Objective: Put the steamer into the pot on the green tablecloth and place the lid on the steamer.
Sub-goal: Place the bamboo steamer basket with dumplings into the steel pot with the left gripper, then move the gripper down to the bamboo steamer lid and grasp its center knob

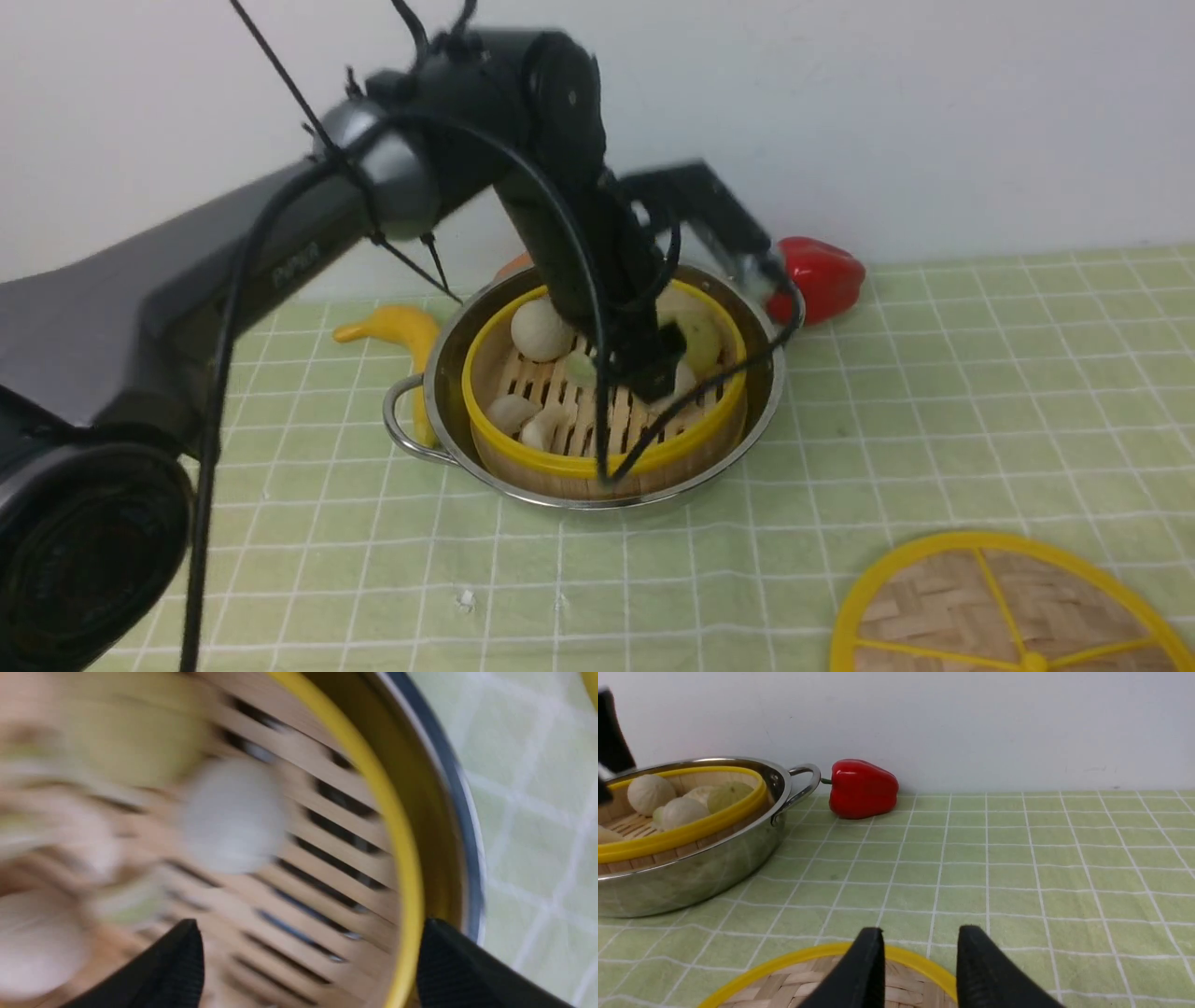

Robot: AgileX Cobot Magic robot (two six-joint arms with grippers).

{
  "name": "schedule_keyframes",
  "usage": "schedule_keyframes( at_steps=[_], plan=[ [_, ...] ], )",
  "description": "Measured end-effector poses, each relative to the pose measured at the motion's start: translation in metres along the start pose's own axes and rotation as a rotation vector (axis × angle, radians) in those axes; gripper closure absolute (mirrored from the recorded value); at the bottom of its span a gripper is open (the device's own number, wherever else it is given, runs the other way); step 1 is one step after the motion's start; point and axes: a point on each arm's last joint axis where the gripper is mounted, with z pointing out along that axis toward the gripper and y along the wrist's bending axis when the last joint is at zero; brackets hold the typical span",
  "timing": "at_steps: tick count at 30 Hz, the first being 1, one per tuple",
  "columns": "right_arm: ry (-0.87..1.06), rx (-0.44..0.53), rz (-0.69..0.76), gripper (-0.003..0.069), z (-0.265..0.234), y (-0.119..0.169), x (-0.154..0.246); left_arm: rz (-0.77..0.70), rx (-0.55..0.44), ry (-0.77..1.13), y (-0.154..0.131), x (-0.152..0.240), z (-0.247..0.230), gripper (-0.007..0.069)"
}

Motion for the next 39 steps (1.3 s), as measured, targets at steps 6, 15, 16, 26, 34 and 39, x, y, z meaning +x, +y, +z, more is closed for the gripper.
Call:
schedule_keyframes(
  at_steps=[6, 15, 16, 26, 34, 39],
  plan=[
    [0.000, 0.000, 0.000, 0.0416, 0.000, 0.000, 0.000, -0.234, -0.326, -0.180, 0.013, -0.005, -0.116, 0.0257],
    [0.000, 0.000, 0.000, 0.0416, 0.000, 0.000, 0.000, -0.410, -0.563, -0.433, -0.016, 0.037, -0.254, 0.0647],
    [0.000, 0.000, 0.000, 0.0416, 0.000, 0.000, 0.000, -0.418, -0.572, -0.462, -0.021, 0.043, -0.266, 0.0648],
    [0.000, 0.000, 0.000, 0.0416, 0.000, 0.000, 0.000, -0.422, -0.607, -0.531, -0.035, 0.059, -0.298, 0.0646],
    [0.000, 0.000, 0.000, 0.0416, 0.000, 0.000, 0.000, -0.446, -0.574, -0.422, -0.036, 0.081, -0.275, 0.0634],
    [0.000, 0.000, 0.000, 0.0416, 0.000, 0.000, 0.000, -0.534, -0.542, -0.397, -0.036, 0.127, -0.249, 0.0624]
  ],
)
